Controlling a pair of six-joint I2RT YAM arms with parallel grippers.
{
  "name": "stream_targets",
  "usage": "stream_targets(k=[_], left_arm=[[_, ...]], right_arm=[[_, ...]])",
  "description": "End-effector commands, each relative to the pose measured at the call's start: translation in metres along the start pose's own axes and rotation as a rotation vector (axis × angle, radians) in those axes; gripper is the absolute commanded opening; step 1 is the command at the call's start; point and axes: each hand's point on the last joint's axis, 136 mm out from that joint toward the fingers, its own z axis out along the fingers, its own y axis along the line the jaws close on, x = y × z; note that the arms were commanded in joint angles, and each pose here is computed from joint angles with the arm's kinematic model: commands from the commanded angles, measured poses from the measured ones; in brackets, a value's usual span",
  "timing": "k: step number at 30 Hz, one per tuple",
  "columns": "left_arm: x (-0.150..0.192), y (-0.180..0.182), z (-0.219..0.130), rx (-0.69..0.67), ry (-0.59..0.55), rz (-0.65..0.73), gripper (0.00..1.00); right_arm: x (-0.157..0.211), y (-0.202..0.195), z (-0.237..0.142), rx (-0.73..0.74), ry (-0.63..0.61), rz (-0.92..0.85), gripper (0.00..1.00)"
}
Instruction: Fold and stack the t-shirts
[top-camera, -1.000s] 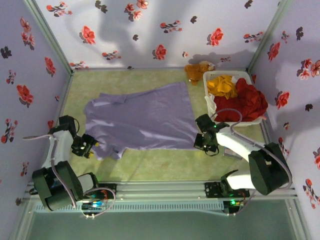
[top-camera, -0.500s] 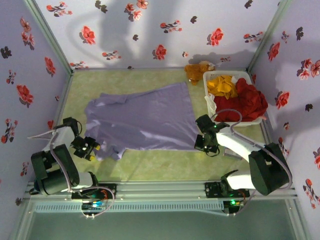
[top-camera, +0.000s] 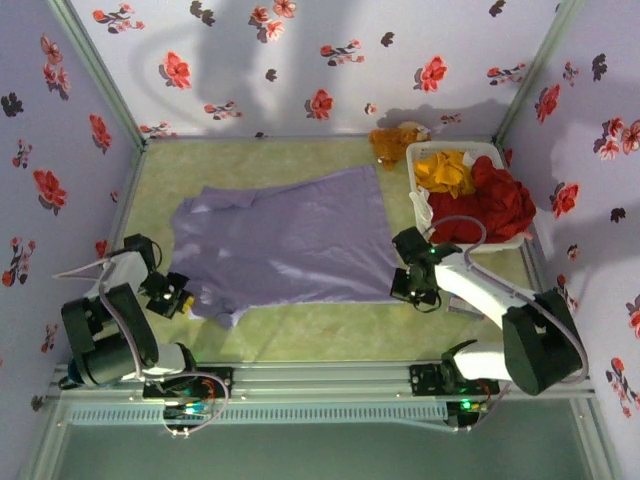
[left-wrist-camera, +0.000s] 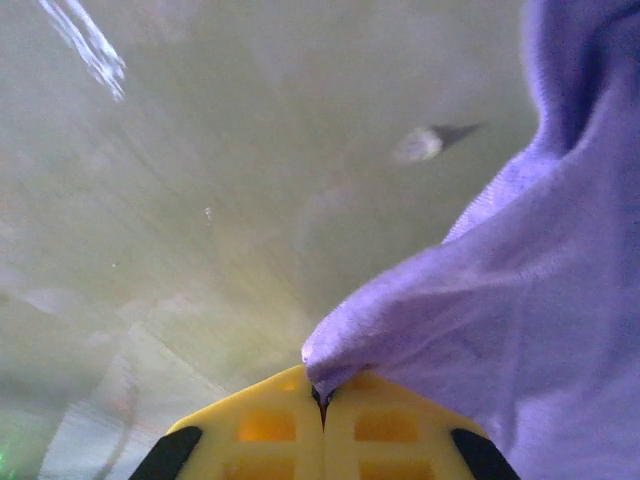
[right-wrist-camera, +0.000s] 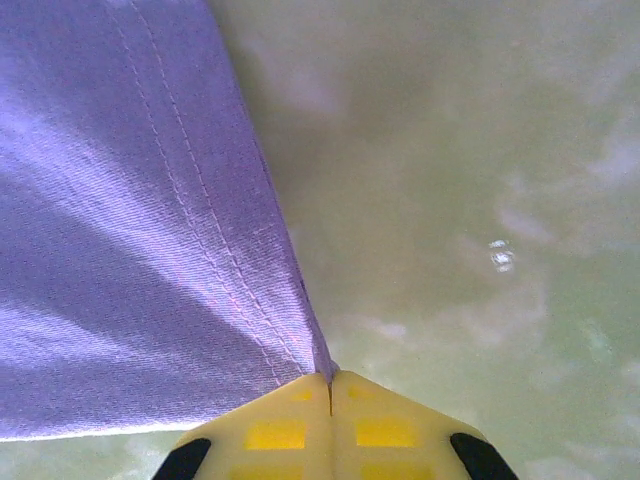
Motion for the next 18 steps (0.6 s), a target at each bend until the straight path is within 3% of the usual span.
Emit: stream_targets(k=[1, 6, 12, 18], left_arm=[[-0.006, 0.002, -0.023, 0.023, -0.066, -0.012, 0.0], [-0.001, 0.027, -0.031, -0.08, -0.099, -0.025, 0.0], [0.0, 0.023, -0.031, -0.047, -0.106, -0.055, 0.0], [-0.009, 0.009, -0.034, -0.044, -0.074, 0.046, 0.0]], right_arm=[[0.018, -0.021, -0.009, 0.052, 0.031, 0.023, 0.0], [0.037, -0.017, -0.006, 0.001, 0.082, 0.046, 0.0], [0.046, -0.015, -0.009, 0.003, 0.107, 0.031, 0.0], [0.025, -0.002, -0.028, 0.015, 0.069, -0.029, 0.0]])
